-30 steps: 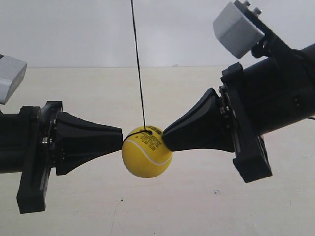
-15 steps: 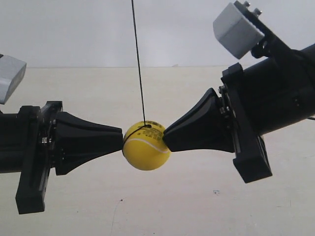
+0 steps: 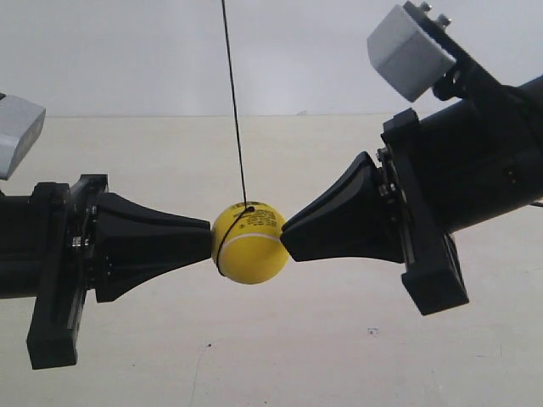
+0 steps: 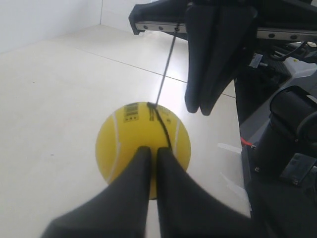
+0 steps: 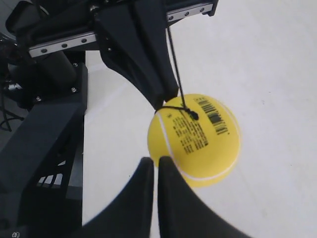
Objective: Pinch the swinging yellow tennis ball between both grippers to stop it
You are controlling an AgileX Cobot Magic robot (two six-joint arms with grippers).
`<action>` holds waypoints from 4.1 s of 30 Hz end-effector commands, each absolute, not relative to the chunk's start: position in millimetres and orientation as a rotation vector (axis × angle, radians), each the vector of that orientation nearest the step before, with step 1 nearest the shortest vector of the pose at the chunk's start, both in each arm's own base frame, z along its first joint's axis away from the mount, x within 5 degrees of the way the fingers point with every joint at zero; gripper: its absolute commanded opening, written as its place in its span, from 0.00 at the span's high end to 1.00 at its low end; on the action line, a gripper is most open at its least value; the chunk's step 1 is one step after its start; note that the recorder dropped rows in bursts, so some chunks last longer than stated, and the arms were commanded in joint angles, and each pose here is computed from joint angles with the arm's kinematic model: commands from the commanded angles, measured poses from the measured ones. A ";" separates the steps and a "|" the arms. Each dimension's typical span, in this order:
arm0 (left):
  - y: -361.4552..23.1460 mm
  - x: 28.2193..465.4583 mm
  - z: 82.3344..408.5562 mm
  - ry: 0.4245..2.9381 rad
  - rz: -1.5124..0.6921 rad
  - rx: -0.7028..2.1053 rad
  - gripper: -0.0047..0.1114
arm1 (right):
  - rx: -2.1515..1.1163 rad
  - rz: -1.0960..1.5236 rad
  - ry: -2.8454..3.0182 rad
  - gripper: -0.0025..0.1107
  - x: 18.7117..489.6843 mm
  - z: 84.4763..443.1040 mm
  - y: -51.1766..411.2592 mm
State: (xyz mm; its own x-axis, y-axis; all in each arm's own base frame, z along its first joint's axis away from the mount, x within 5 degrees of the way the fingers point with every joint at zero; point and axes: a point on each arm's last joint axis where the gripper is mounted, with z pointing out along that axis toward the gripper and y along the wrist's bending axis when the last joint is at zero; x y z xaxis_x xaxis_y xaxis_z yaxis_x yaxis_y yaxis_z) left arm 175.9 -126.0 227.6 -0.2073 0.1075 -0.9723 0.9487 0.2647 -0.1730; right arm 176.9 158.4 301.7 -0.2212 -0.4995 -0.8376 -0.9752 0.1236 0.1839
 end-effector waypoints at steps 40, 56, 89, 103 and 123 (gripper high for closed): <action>-127.9 175.0 228.6 1.551 -1.101 1.025 0.92 | -1.477 0.998 1.828 0.98 173.0 291.2 176.8; -127.0 171.5 234.6 1.522 -1.085 1.037 0.92 | -1.479 0.862 1.751 0.98 164.4 309.7 165.6; -75.1 122.4 289.8 1.634 -0.540 0.640 0.92 | -1.069 0.416 1.491 0.98 94.7 357.5 93.6; -66.5 70.8 297.6 1.416 -0.566 0.660 0.92 | -0.847 0.333 1.222 0.98 22.3 343.4 42.9; -58.9 24.2 311.3 1.182 -0.597 0.670 0.92 | -0.841 0.276 1.141 0.98 -0.4 314.8 28.6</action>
